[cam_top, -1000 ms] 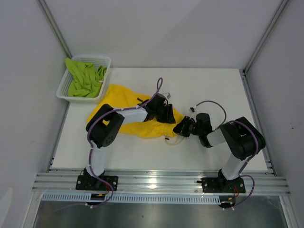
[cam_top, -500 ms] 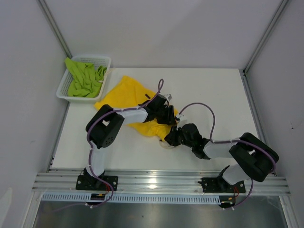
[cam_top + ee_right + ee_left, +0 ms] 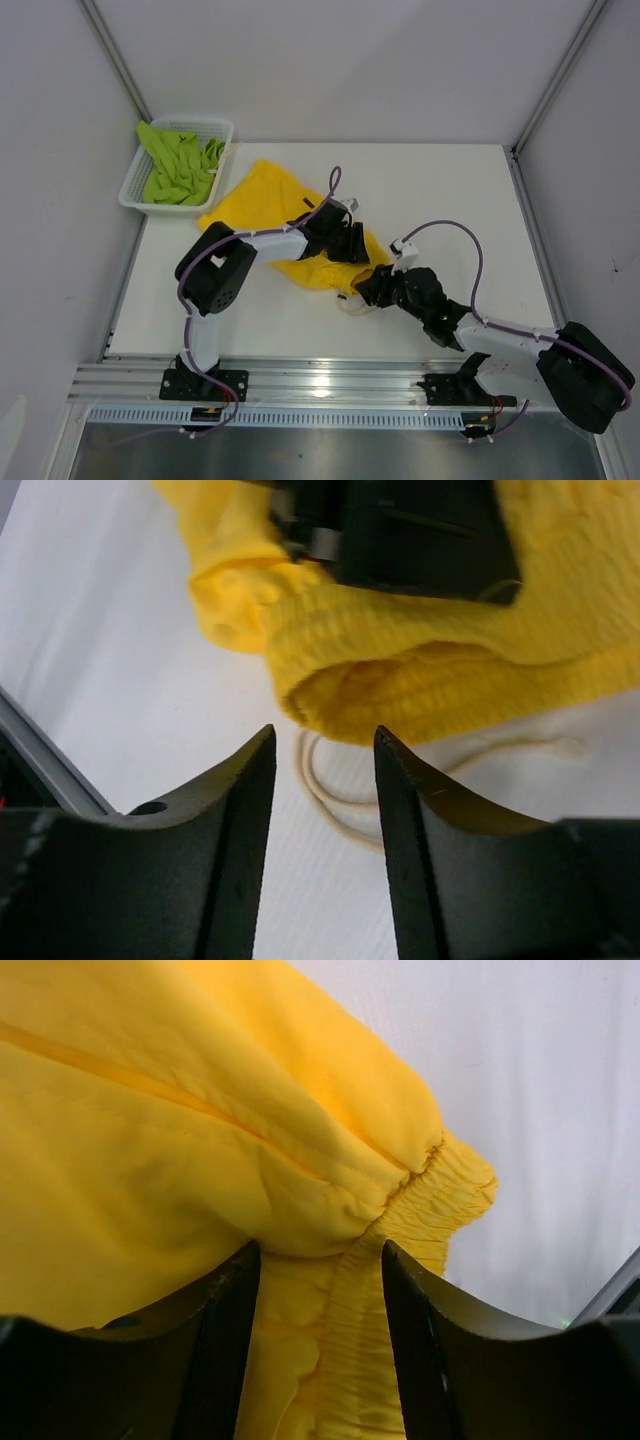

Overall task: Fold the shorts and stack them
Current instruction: Fold the shorts

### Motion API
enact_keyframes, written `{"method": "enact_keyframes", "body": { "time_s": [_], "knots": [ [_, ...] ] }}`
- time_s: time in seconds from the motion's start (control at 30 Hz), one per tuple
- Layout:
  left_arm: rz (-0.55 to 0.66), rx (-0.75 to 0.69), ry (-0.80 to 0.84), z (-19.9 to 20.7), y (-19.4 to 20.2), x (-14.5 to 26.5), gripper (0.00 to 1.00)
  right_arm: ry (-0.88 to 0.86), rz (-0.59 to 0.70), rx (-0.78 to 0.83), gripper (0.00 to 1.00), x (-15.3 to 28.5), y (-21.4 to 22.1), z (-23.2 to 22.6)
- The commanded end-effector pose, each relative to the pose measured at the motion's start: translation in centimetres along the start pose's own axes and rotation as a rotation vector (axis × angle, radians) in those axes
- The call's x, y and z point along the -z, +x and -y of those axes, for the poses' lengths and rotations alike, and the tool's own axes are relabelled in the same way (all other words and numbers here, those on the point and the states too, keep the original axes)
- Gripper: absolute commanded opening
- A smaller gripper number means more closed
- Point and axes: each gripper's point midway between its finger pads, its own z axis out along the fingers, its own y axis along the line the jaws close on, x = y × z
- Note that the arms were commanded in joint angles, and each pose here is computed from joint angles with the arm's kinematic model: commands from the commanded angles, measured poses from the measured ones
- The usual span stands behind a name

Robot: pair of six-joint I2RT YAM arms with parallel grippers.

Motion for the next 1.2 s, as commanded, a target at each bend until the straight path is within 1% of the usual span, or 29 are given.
{"method": "enact_keyframes", "body": {
  "time_s": [0.0,0.03,0.1,0.27,0.3,0.37,0.4,0.5,0.73,0.77,0.9,0.93,0.97,1.07,1.17],
  "knots": [
    [0.038,-0.008,-0.033,-0.1,-1.0,2.3,0.56,0.068,0.008,-0.132,0.48,-0.2,-1.0,2.1],
    [0.041,-0.012,-0.032,0.0,-1.0,2.6,0.57,-0.003,-0.041,-0.164,0.5,0.0,-0.2,1.3],
    [0.056,-0.016,-0.033,0.2,-1.5,3.3,0.6,-0.042,-0.048,-0.219,0.56,-0.1,-0.5,0.9],
    [0.053,-0.017,-0.029,0.4,-1.4,3.7,0.62,-0.125,-0.081,-0.185,0.68,-0.3,0.4,-1.3],
    [0.054,-0.018,-0.027,0.5,-1.4,3.7,0.62,-0.14,-0.073,-0.182,0.69,-0.5,0.2,-1.6],
    [0.051,-0.016,-0.025,0.4,-1.3,3.6,0.62,-0.177,-0.096,-0.191,0.7,-0.7,0.7,-2.4],
    [0.049,-0.014,-0.024,0.3,-1.2,3.6,0.62,-0.204,-0.083,-0.189,0.71,-0.8,0.4,-3.0],
    [0.044,-0.011,-0.026,0.2,-1.0,3.5,0.62,-0.225,-0.099,-0.173,0.72,-1.4,1.0,-3.9],
    [0.035,-0.013,-0.032,-0.1,-0.6,3.5,0.62,-0.168,-0.104,-0.109,0.72,-3.7,1.3,-3.6],
    [0.034,-0.017,-0.033,-0.1,-0.5,3.6,0.62,-0.152,-0.115,-0.099,0.71,-3.8,1.6,-3.4],
    [0.038,-0.022,-0.039,-0.1,-0.6,3.9,0.62,-0.111,-0.09,-0.046,0.71,-3.5,1.1,-3.3],
    [0.034,-0.021,-0.04,-0.2,-0.4,3.9,0.62,-0.113,-0.075,-0.033,0.72,-3.5,0.4,-3.7],
    [0.035,-0.022,-0.041,-0.2,-0.5,3.8,0.62,-0.097,-0.086,-0.021,0.72,-3.4,0.6,-3.4],
    [0.03,-0.02,-0.041,-0.3,-0.3,3.6,0.62,-0.088,-0.084,0.018,0.73,-3.7,0.1,-3.8],
    [0.032,-0.016,-0.038,-0.3,-0.3,3.5,0.62,-0.094,-0.083,0.021,0.73,-4.3,0.0,-4.1]
  ]
}}
